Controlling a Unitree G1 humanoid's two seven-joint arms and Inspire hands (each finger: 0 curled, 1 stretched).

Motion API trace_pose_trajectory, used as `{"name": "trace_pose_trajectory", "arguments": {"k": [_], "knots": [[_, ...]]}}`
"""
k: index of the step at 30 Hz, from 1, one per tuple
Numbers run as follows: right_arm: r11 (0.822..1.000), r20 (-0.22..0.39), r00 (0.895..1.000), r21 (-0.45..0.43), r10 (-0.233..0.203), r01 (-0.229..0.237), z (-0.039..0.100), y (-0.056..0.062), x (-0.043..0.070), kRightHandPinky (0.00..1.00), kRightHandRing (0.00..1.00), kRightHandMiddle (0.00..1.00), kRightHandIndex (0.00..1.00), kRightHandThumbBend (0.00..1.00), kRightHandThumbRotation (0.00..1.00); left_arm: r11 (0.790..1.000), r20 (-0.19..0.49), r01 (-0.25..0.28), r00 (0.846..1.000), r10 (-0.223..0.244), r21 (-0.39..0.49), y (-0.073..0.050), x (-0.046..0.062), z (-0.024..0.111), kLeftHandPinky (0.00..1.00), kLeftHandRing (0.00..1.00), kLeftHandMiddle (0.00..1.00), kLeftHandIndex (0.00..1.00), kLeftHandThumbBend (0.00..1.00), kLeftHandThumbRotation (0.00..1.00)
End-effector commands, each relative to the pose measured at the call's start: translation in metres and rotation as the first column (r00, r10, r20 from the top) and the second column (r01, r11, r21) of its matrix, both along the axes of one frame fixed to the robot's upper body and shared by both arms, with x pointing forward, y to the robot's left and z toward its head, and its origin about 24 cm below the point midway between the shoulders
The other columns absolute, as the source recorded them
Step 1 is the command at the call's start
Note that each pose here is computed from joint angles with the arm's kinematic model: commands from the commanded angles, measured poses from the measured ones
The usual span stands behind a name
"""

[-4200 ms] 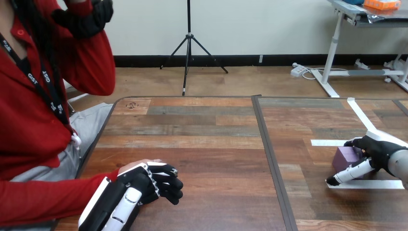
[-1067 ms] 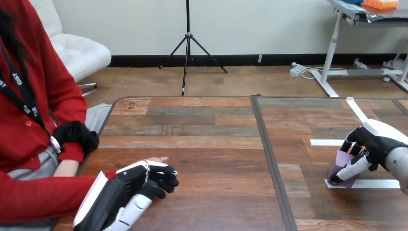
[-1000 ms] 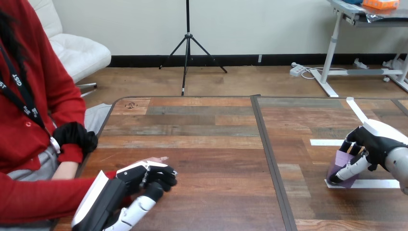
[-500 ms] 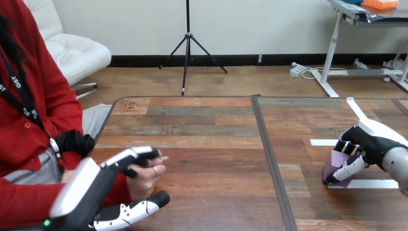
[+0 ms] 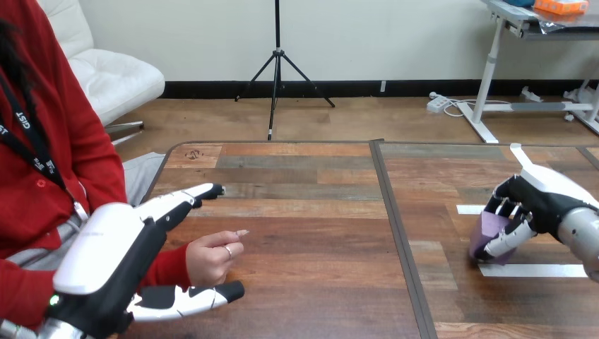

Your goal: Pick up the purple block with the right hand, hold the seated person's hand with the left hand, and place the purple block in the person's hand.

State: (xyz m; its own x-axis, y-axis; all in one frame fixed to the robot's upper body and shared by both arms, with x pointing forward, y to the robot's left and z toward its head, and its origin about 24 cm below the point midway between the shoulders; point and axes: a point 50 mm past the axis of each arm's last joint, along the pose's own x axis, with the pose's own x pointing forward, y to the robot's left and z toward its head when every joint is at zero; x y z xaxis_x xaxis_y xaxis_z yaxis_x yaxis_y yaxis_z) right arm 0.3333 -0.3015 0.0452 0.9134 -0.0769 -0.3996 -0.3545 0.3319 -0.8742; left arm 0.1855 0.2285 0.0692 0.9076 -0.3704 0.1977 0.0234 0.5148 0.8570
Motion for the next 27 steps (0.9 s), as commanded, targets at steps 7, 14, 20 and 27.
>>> {"name": "trace_pose_trajectory", "arguments": {"k": [7,14,20,27], "knots": [[1.000,0.131,0.991,0.005,-0.003,0.002,0.034,-0.005,0.013,0.38,0.44,0.48,0.49,0.73,0.00,0.991,0.082,0.018,0.996,-0.029,0.132,-0.001,0.020,0.017,0.74,0.78,0.81,0.83,0.92,0.42],[1.000,0.136,0.991,0.009,-0.005,0.004,0.034,-0.004,0.013,0.41,0.47,0.50,0.49,0.72,0.00,0.984,0.062,0.008,0.998,-0.020,0.180,-0.001,0.027,0.016,0.74,0.78,0.81,0.83,0.93,0.40],[1.000,0.140,0.990,0.006,0.002,-0.002,0.035,-0.003,0.014,0.42,0.47,0.50,0.49,0.72,0.00,0.975,0.050,-0.002,0.999,-0.009,0.221,-0.001,0.033,0.013,0.73,0.77,0.80,0.83,0.94,0.39],[1.000,0.146,0.989,0.001,0.003,-0.003,0.035,-0.003,0.014,0.41,0.47,0.51,0.49,0.72,0.00,0.960,0.023,-0.003,1.000,-0.004,0.281,0.002,0.043,0.008,0.72,0.76,0.80,0.82,0.96,0.36]]}}
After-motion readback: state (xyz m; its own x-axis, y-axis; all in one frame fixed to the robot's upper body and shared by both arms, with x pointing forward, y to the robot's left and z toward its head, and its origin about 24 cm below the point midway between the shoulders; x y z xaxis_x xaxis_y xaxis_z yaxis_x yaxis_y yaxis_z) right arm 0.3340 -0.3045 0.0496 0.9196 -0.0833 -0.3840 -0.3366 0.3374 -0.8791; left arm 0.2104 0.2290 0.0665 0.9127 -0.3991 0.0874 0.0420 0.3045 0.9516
